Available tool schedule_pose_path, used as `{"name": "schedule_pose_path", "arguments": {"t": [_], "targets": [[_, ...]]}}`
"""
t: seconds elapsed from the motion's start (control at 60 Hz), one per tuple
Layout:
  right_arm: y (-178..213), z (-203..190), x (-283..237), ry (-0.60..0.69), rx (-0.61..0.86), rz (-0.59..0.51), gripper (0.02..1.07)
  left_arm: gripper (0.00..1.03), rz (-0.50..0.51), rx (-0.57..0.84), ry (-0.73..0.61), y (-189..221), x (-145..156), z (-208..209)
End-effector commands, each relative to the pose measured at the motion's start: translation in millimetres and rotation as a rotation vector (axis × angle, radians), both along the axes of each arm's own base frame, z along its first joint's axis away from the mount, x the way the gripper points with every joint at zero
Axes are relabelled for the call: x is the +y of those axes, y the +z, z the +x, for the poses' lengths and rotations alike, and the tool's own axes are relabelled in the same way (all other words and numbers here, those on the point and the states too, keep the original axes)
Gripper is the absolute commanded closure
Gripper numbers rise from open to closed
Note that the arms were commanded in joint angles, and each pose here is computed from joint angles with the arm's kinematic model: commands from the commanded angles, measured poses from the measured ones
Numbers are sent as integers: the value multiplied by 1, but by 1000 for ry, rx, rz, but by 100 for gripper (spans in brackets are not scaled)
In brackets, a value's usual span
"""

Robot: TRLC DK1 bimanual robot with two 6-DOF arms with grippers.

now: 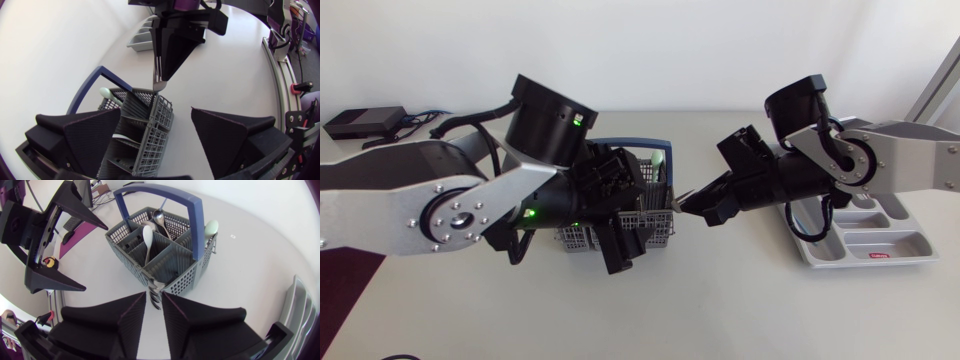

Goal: Sort the cutlery from the basket into the organizer compartments.

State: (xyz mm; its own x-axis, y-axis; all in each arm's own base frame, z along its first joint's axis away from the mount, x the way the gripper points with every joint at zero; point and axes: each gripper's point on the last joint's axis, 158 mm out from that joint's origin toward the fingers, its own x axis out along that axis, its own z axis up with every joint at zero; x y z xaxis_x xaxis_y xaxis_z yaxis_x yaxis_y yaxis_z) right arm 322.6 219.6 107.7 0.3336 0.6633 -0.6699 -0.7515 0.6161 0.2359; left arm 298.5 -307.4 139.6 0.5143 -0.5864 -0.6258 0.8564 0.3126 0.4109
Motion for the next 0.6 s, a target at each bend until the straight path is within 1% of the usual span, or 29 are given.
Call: {"name": "schedule_pose_path", "arguments": {"t": [0.0, 0.4, 0.583], "targets": [[6, 6, 6, -2, -6, 9, 94, 6, 25, 11, -2, -13, 7, -3], [22, 3, 16, 19, 0, 28, 100, 6, 24, 8, -5, -13, 8, -5], [36, -2, 21, 40, 66, 106, 101, 6, 28, 10, -6, -15, 9, -5]]}}
